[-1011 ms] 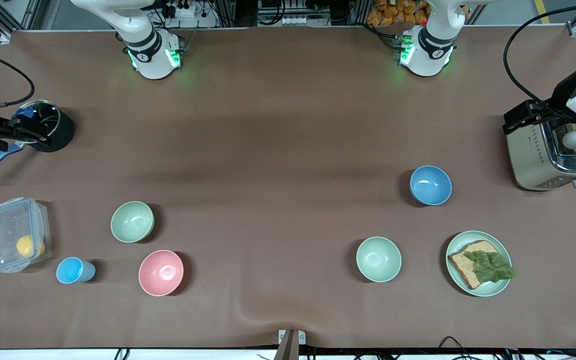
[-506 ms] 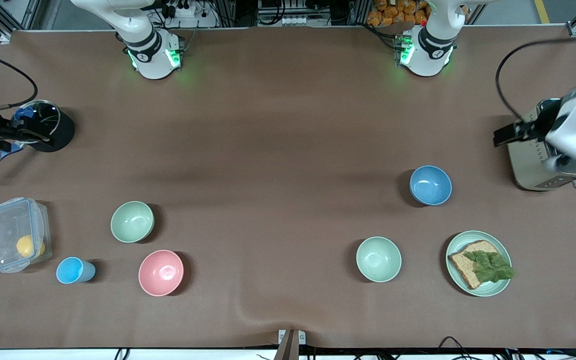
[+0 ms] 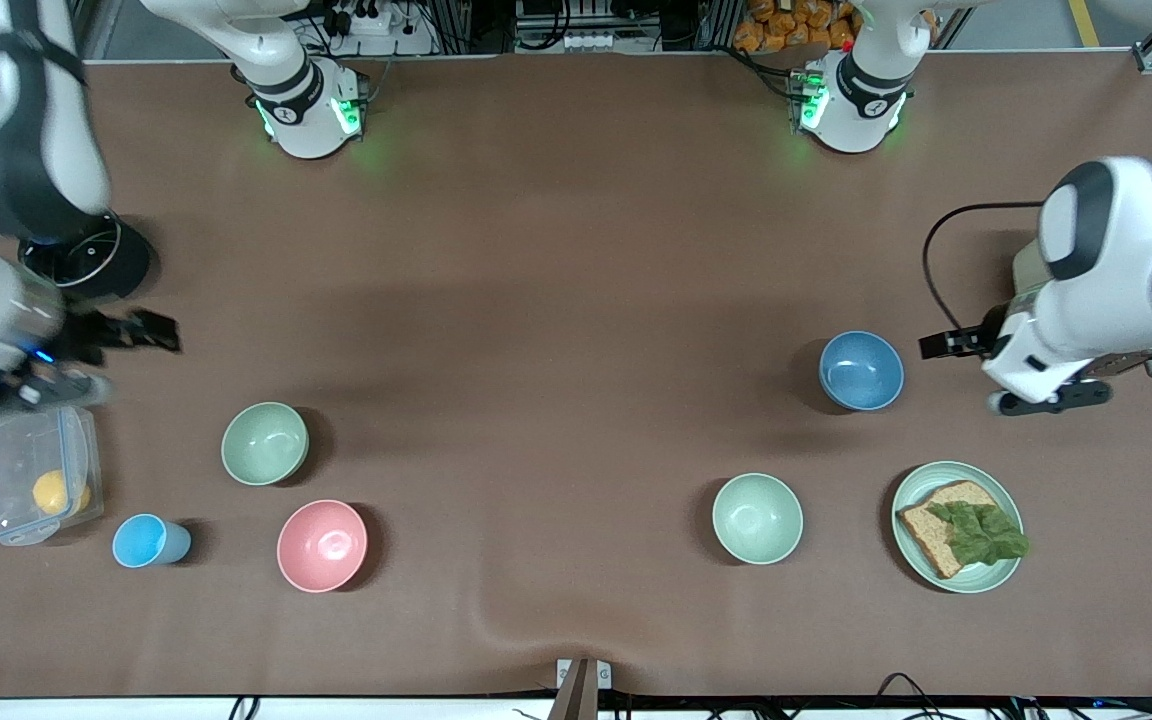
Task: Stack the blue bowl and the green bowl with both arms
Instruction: 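Reach the left gripper to the blue bowl while the right gripper reaches the green bowl, then grasp the blue bowl with the left gripper while the right gripper grasps the green bowl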
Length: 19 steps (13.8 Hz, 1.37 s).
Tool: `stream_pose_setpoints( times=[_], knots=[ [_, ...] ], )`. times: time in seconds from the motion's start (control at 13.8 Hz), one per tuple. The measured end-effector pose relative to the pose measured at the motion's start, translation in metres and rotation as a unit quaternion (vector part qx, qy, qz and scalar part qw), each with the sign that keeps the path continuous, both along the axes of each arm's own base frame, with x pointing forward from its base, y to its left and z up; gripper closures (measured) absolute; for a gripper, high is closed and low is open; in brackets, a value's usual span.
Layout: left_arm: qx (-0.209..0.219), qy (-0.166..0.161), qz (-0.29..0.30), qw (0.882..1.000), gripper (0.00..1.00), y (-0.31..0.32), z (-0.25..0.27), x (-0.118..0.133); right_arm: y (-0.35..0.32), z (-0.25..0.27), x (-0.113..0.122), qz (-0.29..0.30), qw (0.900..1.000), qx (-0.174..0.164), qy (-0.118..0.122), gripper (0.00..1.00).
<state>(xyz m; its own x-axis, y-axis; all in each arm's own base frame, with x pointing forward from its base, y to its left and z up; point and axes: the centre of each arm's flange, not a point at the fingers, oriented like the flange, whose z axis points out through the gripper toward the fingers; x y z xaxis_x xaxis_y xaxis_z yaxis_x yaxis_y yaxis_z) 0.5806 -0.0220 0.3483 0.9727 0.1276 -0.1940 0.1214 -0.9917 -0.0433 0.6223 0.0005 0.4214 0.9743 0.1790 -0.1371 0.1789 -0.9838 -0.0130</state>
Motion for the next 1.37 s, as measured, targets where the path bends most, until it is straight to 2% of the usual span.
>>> stream_pose_setpoints(
  times=[0.22,0.43,0.58,0.72,0.87,0.94,1.01,1.37],
  knots=[
    [-0.006,-0.006,0.003,1.0,0.0,0.02,-0.068,-0.023,-0.001,-0.113,0.013,-0.039,0.998,0.044,0.022,0.0],
    [-0.011,0.005,0.006,1.0,0.0,0.034,-0.101,-0.03,-0.004,-0.193,0.024,-0.047,0.998,0.043,0.008,0.0],
    [-0.013,0.008,0.003,1.0,0.0,0.03,-0.11,-0.03,-0.015,-0.217,0.026,-0.028,0.999,0.042,0.005,0.0],
    [-0.014,0.012,0.001,1.0,0.05,0.027,-0.115,-0.03,-0.028,-0.216,0.028,-0.021,0.999,0.043,0.001,0.0],
    [-0.014,0.016,0.0,1.0,0.22,0.027,-0.121,-0.03,-0.03,-0.21,0.032,-0.018,0.999,0.044,-0.004,0.0],
    [-0.015,0.017,0.0,1.0,0.22,0.026,-0.124,-0.029,-0.028,-0.207,0.033,-0.016,0.999,0.045,-0.006,0.0],
    [-0.015,0.018,0.0,1.0,0.28,0.026,-0.126,-0.029,-0.026,-0.204,0.035,-0.014,0.999,0.046,-0.008,0.0],
    [-0.016,0.022,-0.002,1.0,0.85,0.023,-0.132,-0.028,-0.021,-0.179,0.049,-0.003,0.999,0.047,-0.023,0.0]
  ],
)
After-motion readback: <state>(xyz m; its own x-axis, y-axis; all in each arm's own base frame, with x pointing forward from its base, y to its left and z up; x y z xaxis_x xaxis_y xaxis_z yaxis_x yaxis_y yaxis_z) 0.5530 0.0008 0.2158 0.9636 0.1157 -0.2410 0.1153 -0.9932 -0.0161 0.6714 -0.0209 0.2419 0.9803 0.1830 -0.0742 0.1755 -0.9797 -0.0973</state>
